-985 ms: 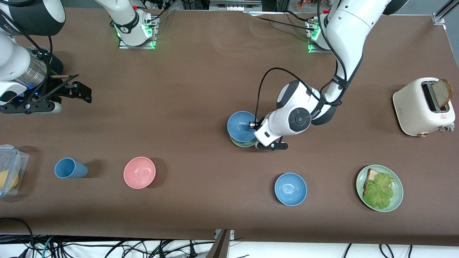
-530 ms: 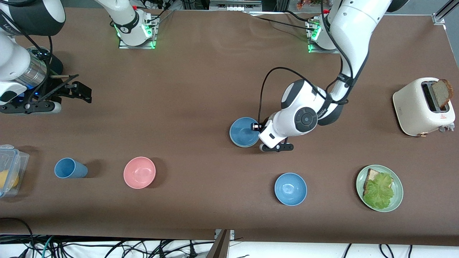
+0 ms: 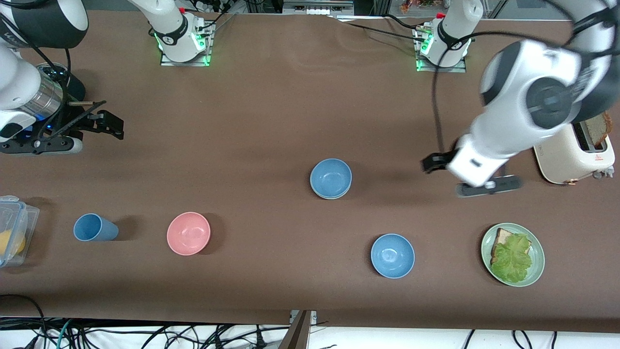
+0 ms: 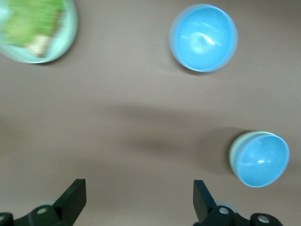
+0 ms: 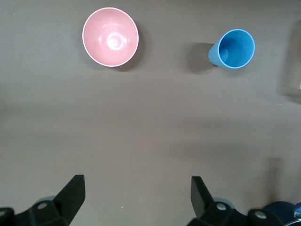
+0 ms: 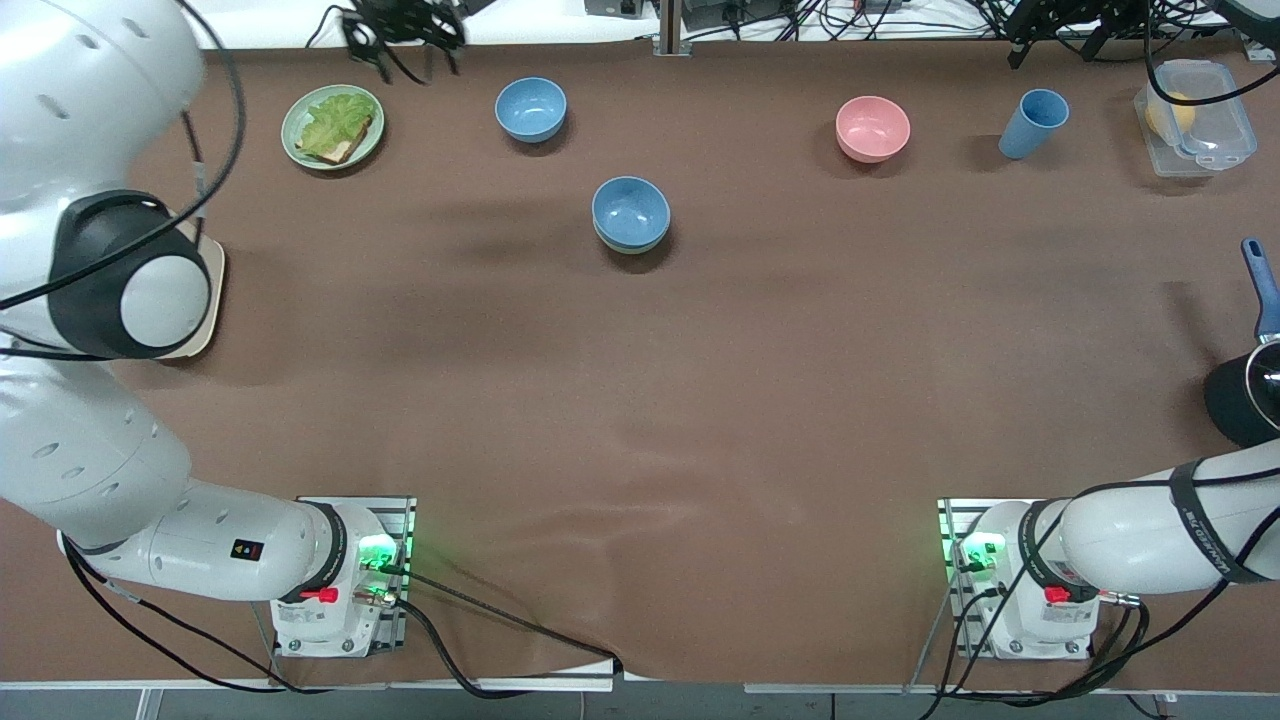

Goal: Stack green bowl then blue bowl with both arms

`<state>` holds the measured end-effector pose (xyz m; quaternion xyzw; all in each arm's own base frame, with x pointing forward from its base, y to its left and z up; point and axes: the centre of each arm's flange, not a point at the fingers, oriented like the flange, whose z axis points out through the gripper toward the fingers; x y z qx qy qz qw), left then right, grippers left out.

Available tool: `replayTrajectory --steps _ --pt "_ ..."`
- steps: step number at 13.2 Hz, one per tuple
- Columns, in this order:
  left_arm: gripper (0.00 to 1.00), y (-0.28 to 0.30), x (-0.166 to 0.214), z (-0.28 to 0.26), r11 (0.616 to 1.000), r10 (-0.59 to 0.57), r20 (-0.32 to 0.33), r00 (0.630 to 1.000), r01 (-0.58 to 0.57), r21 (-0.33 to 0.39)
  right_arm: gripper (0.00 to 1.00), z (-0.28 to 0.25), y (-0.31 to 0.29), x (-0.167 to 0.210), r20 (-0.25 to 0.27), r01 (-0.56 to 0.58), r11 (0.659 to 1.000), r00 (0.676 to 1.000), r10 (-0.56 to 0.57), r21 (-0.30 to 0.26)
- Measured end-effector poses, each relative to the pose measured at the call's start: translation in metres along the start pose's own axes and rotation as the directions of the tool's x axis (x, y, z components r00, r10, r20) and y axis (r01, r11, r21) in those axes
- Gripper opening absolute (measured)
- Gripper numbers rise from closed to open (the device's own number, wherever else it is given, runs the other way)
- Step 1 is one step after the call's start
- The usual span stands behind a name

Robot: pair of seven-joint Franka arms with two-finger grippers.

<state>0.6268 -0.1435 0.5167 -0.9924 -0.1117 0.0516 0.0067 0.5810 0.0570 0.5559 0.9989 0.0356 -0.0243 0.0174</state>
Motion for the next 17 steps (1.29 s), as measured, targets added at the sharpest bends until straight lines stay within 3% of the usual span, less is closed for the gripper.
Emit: replayTrajectory --steps 3,7,13,17 --pt "1.00 -0.042 0.004 -0.014 0.999 -0.048 0.031 0.998 0.047 0.014 1.00 0.000 -0.002 0.000 0.000 -0.001 1.000 1.000 0.001 0.015" --pt "1.00 -0.070 0.010 -0.015 1.000 -0.011 -0.056 0.998 0.009 -0.023 1.00 0.000 -0.002 0.000 0.000 -0.002 1.000 1.000 0.002 0.018" --pt "1.00 -0.099 -0.037 -0.019 0.999 0.038 -0.071 0.997 -0.039 -0.015 1.00 -0.001 -0.002 0.000 -0.001 -0.002 1.000 1.000 0.002 0.019" --pt "1.00 -0.107 -0.054 -0.013 0.994 0.109 -0.045 0.993 -0.109 0.000 1.00 -0.001 -0.002 0.000 -0.001 -0.002 1.000 1.000 0.002 0.019"
